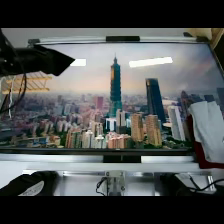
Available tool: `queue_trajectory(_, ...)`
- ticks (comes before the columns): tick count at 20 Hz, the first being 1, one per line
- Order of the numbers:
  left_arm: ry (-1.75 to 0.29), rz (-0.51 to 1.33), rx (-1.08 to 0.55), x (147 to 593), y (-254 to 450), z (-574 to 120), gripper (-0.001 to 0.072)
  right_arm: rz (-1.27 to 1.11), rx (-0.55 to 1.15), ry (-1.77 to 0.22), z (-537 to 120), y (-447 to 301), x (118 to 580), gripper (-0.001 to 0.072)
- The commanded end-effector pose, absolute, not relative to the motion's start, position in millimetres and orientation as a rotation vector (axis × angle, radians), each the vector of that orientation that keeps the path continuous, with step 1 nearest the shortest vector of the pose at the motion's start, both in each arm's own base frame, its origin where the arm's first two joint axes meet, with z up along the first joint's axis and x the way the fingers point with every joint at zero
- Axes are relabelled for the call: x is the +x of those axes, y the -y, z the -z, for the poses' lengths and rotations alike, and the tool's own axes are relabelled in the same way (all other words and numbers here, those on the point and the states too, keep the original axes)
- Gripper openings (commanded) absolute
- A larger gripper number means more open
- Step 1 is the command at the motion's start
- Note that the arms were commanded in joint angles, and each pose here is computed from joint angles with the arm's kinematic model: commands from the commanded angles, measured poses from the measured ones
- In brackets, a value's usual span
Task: Fold the shirts.
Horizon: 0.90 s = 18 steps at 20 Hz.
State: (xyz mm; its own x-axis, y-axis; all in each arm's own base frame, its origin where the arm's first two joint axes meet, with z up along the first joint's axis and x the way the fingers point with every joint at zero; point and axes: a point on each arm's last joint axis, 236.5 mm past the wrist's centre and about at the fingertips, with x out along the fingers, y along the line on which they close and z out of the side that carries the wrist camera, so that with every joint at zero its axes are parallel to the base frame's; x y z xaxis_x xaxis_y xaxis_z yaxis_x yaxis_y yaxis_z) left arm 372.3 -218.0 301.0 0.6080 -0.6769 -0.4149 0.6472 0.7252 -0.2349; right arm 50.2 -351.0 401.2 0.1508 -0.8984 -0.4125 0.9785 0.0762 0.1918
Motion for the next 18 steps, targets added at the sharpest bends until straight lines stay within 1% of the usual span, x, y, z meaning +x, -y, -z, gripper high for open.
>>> queue_trajectory(1,-0.567,0.779,-0.058,370,220,-285,0.0607,1.243,0.621,-0.486,-347,300,75,0.0467)
queue_trajectory(3,-0.655,0.772,-0.039,368,217,-263,0.0606,1.066,0.679,-0.581,-327,278,106,0.0467)
queue_trajectory(5,-0.797,0.701,0.0,365,200,-229,0.0606,0.88,0.724,-0.716,-298,249,141,0.0467)
queue_trajectory(8,-1.065,0.499,0.095,354,148,-173,0.0606,0.574,0.717,-0.945,-244,187,202,0.0467)
queue_trajectory(10,-1.17,0.372,0.164,349,115,-149,0.0606,0.376,0.663,-1.091,-203,133,238,0.0467)
queue_trajectory(12,-1.238,0.288,0.13,344,104,-127,0.0607,0.225,0.612,-1.208,-167,81,262,0.0467)
queue_trajectory(14,-1.357,0.235,0.054,326,104,-90,0.0607,0.107,0.521,-1.301,-133,36,274,0.0467)
queue_trajectory(16,-1.525,0.15,-0.001,293,96,-42,0.0608,0.06,0.482,-1.345,-104,15,278,0.0467)
queue_trajectory(18,-1.614,0.133,-0.003,271,93,-11,0.0608,0.004,0.425,-1.35,-87,-3,285,0.0467)
